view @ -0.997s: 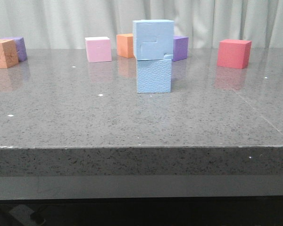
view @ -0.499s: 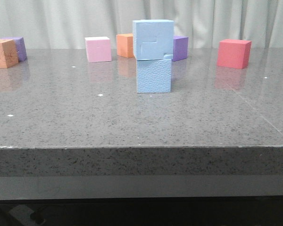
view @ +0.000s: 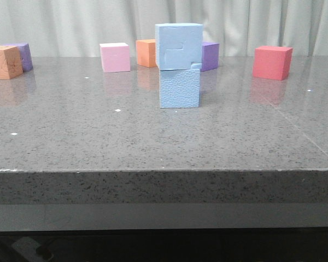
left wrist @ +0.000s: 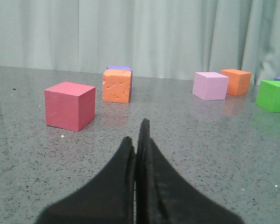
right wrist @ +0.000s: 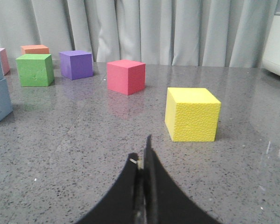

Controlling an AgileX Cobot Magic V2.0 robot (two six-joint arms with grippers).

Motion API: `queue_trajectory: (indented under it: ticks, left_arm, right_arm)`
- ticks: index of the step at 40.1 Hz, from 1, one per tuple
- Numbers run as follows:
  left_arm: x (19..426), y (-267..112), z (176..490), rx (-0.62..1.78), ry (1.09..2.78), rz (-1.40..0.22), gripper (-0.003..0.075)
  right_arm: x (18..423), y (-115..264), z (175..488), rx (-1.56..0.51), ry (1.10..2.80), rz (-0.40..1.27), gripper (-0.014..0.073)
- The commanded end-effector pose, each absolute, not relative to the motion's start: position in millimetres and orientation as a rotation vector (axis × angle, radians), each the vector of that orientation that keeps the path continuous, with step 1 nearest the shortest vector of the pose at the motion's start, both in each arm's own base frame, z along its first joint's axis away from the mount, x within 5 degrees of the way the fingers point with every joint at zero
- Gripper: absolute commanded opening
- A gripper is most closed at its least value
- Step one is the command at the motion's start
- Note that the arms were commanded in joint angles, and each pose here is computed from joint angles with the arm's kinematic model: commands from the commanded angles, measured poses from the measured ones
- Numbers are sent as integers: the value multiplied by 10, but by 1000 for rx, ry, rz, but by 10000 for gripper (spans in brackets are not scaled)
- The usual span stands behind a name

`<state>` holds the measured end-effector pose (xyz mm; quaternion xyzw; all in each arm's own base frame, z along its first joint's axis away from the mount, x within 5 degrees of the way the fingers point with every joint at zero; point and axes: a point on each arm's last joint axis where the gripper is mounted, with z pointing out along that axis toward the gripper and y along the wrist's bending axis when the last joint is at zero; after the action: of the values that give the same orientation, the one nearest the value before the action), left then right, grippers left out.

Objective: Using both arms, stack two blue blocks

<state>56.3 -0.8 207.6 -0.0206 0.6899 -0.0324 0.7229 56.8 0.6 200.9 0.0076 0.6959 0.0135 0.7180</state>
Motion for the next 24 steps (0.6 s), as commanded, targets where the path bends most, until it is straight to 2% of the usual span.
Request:
queue_trajectory:
  ticks: [1,24]
  left_arm:
    - [541,-12,2158,-36,1422,-77,-20]
    - [541,-12,2158,-36,1422,-77,-20]
  right_arm:
    - [544,2,2114,16,1435,30,-119]
    - [543,7,2119,13,1429,34,-119]
